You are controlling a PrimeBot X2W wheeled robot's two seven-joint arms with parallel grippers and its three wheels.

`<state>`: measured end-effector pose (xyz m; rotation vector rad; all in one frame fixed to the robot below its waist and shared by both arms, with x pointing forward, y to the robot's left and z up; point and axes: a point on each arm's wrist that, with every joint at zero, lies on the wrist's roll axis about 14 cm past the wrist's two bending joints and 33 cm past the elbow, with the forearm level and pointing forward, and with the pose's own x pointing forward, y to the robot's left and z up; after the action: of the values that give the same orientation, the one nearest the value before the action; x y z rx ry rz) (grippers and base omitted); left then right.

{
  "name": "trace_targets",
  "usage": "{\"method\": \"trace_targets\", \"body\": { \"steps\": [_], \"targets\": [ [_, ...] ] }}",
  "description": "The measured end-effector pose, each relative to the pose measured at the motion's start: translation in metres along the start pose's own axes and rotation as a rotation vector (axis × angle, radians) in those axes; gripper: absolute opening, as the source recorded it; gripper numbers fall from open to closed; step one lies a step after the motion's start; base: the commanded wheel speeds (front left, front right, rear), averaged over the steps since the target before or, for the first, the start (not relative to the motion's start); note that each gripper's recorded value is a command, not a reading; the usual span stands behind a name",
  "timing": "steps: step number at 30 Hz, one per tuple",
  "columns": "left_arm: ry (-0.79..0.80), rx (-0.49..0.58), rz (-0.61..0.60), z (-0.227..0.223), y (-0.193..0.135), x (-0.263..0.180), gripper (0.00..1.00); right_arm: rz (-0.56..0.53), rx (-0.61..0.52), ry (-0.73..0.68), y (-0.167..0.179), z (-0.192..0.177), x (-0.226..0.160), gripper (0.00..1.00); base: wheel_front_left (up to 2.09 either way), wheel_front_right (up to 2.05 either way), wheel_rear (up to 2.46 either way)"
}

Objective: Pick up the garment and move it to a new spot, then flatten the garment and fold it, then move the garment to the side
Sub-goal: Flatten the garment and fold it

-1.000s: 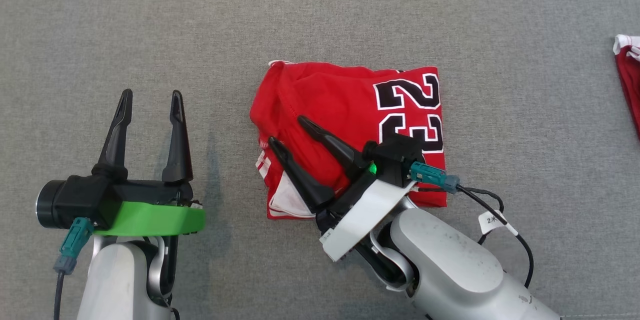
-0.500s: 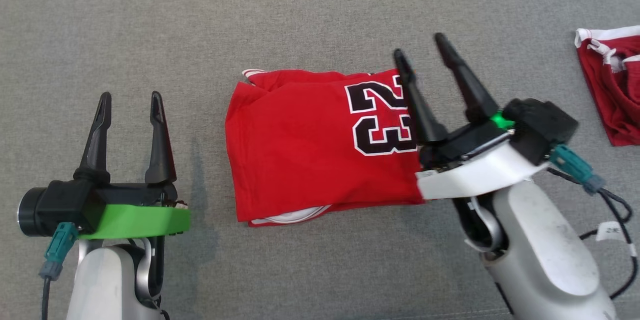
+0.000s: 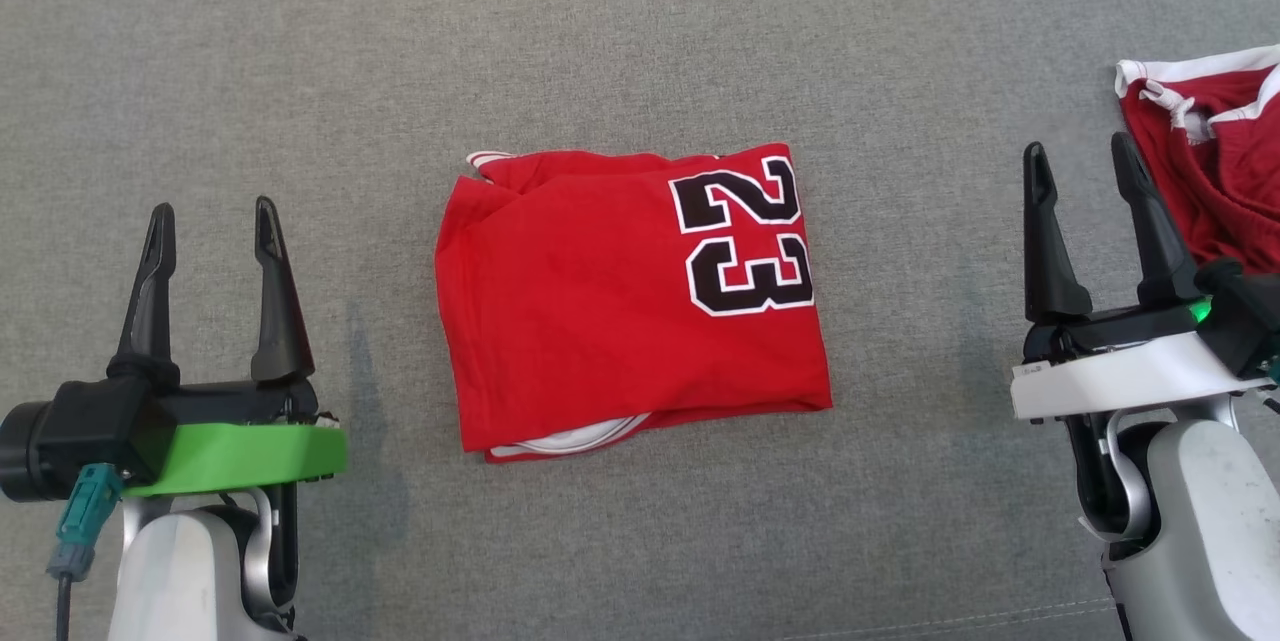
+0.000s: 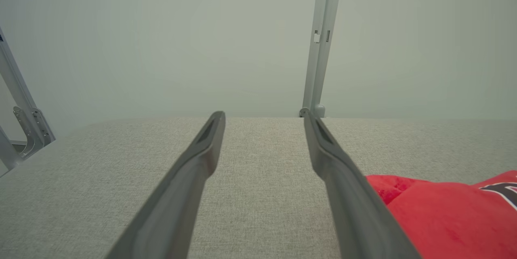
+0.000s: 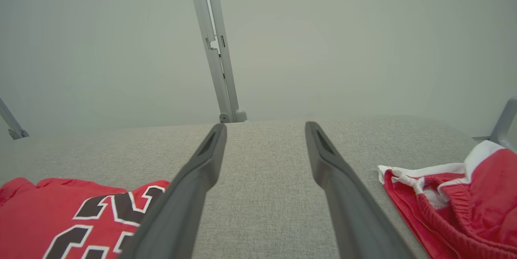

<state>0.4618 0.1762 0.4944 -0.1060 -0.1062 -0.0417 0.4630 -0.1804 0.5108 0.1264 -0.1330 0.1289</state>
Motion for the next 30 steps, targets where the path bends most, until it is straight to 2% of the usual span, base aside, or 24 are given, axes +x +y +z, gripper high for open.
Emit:
{"method": "trace_targets", "body": {
  "steps": [14, 30],
  "targets": [
    [-0.005, 0.027, 0.009, 0.018, 0.006, -0.033, 1.0, 0.008, 0.0, 0.051, 0.009, 0.003, -0.036, 1.0, 0.0, 0.0, 0.0],
    [0.0, 0.043, -0.008, 0.038, 0.006, -0.076, 1.0, -0.003, -0.012, 0.045, 0.011, 0.027, -0.078, 1.0, 0.0, 0.0, 0.0]
  ]
}}
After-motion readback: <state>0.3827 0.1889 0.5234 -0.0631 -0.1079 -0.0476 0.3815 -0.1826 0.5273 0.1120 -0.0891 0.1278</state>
